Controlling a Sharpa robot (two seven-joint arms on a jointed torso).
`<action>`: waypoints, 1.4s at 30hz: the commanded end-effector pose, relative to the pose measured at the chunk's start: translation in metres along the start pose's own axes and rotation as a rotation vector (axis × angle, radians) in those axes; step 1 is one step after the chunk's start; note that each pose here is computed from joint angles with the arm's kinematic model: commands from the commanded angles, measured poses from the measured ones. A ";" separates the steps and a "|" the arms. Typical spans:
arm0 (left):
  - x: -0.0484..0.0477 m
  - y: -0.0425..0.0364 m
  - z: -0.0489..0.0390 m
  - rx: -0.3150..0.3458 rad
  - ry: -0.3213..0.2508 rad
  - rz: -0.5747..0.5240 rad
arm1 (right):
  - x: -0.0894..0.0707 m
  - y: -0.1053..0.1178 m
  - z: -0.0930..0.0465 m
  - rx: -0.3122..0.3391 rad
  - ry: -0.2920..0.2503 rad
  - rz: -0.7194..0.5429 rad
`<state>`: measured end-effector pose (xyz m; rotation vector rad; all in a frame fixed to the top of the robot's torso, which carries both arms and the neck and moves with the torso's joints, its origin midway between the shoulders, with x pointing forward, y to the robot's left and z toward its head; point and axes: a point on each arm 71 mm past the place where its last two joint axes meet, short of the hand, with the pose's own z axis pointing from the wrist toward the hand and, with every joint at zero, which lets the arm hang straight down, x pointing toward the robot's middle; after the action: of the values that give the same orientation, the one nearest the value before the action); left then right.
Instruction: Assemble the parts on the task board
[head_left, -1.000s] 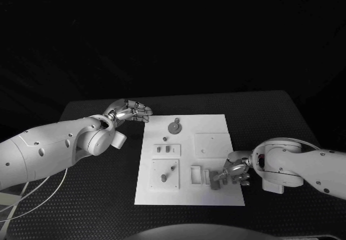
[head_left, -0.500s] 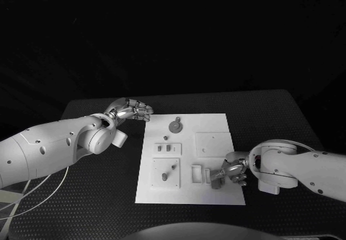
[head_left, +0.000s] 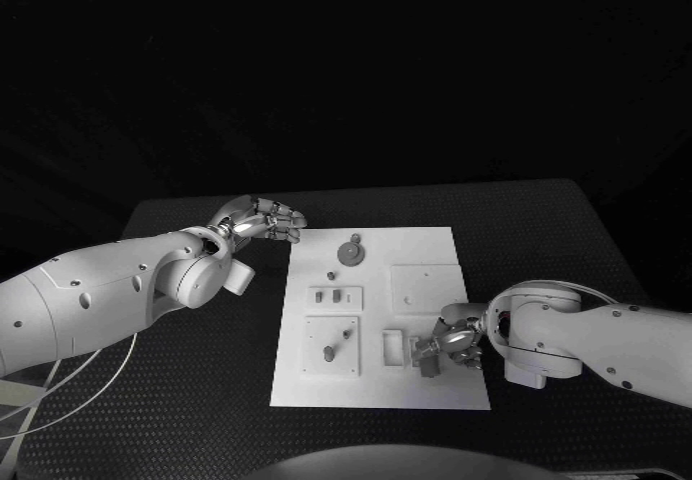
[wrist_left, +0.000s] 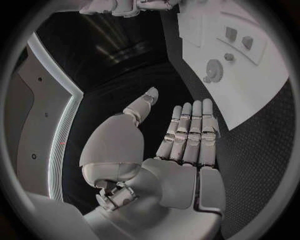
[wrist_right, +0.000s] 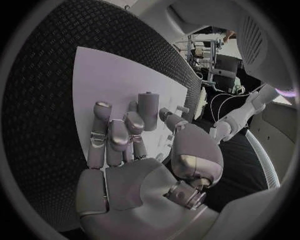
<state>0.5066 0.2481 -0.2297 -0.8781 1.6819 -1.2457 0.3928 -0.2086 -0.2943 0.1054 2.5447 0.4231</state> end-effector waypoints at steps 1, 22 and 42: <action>0.0021 -0.0022 0.0004 0.013 0.016 -0.010 | 0.004 -0.004 0.003 0.019 -0.002 -0.025; 0.0011 -0.0018 -0.0002 0.011 0.014 -0.010 | 0.005 -0.008 -0.003 0.001 0.003 0.039; 0.0020 -0.0020 0.0002 0.010 0.016 -0.010 | -0.027 0.009 -0.025 -0.043 -0.027 0.088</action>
<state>0.5063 0.2483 -0.2297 -0.8788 1.6837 -1.2469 0.4032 -0.2145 -0.2563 0.1719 2.4804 0.4804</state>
